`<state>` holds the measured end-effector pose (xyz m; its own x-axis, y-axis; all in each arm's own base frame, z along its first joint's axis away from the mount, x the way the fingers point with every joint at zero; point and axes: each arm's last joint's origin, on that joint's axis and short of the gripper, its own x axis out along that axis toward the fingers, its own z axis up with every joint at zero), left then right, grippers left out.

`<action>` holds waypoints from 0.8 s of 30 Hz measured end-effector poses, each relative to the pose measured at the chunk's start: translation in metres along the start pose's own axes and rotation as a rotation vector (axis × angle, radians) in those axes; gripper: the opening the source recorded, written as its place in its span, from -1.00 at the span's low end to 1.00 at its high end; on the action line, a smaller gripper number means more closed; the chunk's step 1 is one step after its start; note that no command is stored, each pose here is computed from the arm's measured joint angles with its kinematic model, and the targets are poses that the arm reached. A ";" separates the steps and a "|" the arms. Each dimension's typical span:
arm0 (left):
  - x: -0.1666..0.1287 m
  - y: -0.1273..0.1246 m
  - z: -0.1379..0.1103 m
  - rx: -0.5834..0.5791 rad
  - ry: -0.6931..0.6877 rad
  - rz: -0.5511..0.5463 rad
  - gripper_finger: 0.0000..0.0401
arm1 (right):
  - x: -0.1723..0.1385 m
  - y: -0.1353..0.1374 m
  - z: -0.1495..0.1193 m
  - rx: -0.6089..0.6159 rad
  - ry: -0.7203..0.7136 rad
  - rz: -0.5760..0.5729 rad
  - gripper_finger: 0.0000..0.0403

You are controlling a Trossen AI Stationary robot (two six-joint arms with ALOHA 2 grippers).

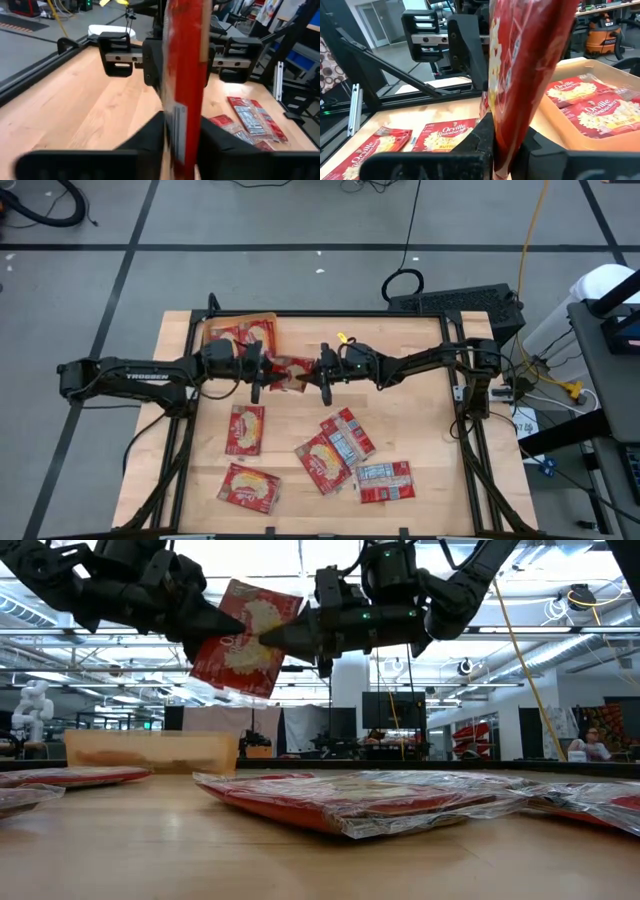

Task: Sort popcorn bags into baskets
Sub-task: Put the red popcorn bag into the orange bin

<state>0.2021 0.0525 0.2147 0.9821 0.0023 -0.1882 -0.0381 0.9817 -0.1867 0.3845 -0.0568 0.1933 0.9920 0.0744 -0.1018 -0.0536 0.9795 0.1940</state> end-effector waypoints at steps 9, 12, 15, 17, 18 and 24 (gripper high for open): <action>-0.012 0.001 0.010 0.038 -0.055 0.020 -0.84 | -0.002 0.002 0.007 0.035 -0.027 -0.005 -0.72; -0.023 0.004 0.015 0.053 -0.078 0.050 -0.88 | -0.003 0.002 0.008 0.020 -0.013 -0.031 -0.58; -0.037 0.009 0.019 0.066 -0.092 0.112 -0.93 | -0.007 -0.001 0.009 -0.007 0.029 -0.099 -0.45; -0.046 0.012 0.022 0.072 -0.108 0.154 -0.93 | -0.008 -0.001 0.008 -0.028 0.062 -0.133 -0.38; -0.050 0.013 0.023 0.075 -0.109 0.171 -0.92 | -0.009 -0.002 0.007 -0.036 0.082 -0.148 -0.35; -0.072 0.023 0.031 0.115 -0.185 0.267 -0.88 | -0.009 -0.002 0.004 -0.048 0.111 -0.153 -0.29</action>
<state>0.1360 0.0804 0.2541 0.9576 0.2860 -0.0354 -0.2874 0.9569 -0.0425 0.3757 -0.0606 0.1975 0.9704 -0.0589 -0.2341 0.0893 0.9886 0.1216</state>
